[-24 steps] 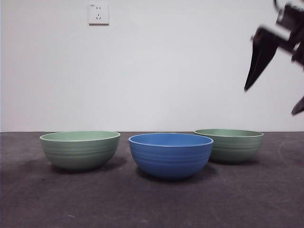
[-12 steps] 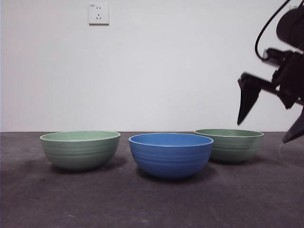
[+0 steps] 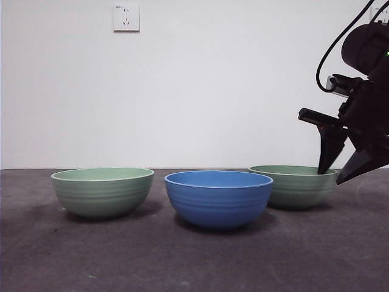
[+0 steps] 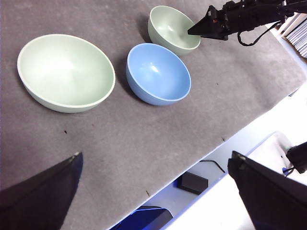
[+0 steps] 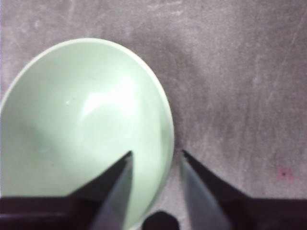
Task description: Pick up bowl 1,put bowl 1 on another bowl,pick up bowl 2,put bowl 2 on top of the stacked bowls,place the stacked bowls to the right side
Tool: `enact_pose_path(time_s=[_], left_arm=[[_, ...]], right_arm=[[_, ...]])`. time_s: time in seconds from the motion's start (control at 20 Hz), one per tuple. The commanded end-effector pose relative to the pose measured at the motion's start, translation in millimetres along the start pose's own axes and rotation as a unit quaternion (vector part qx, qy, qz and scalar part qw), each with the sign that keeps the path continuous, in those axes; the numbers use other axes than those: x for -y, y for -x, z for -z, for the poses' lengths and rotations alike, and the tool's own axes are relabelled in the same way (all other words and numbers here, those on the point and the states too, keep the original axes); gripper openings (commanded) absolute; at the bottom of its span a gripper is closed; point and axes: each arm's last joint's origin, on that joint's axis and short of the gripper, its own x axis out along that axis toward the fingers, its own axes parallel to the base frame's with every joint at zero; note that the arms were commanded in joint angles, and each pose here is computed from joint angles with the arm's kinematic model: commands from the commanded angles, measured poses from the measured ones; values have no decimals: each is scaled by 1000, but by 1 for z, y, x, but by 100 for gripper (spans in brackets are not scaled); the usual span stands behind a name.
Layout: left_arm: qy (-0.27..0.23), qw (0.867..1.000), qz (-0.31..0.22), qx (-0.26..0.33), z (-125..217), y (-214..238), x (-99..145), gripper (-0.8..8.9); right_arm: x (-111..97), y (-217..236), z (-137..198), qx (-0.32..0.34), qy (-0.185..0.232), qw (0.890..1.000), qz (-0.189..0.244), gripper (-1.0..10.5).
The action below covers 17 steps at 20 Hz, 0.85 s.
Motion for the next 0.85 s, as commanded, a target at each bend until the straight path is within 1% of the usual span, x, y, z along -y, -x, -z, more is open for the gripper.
enact_pose_path(time_s=[0.05,0.1,0.15,0.35,0.5,0.6,0.7,0.85], left_arm=[[2,1000,3,-2,1,0,1,576],[2,1000,3,-2,1,0,1,576],[3,1000,3,-3,1,0,1,576],[4,1000,3,-4,1,0,1,576],[4,1000,3,-4,1,0,1,576],[3,1000,3,-4,1,0,1,576],[3,1000,3,-4,1,0,1,576],[3,1000,3,-4,1,0,1,576]], right_arm=[[1,-4,0,2,-3,1000,11,19],[1,-4,0,2,-3,1000,11,15],[1,-4,0,2,-3,1000,11,-13],[0,-3,-3,18,0,1000,9,-12],[-6,15,-10,44,2,999,-3,-12],[-17,37,-16,65,16,998,-14,-12],[-32,60,-18,81,42,995,-28,-12],[-57,79,-10,87,79,991,-56,-12]])
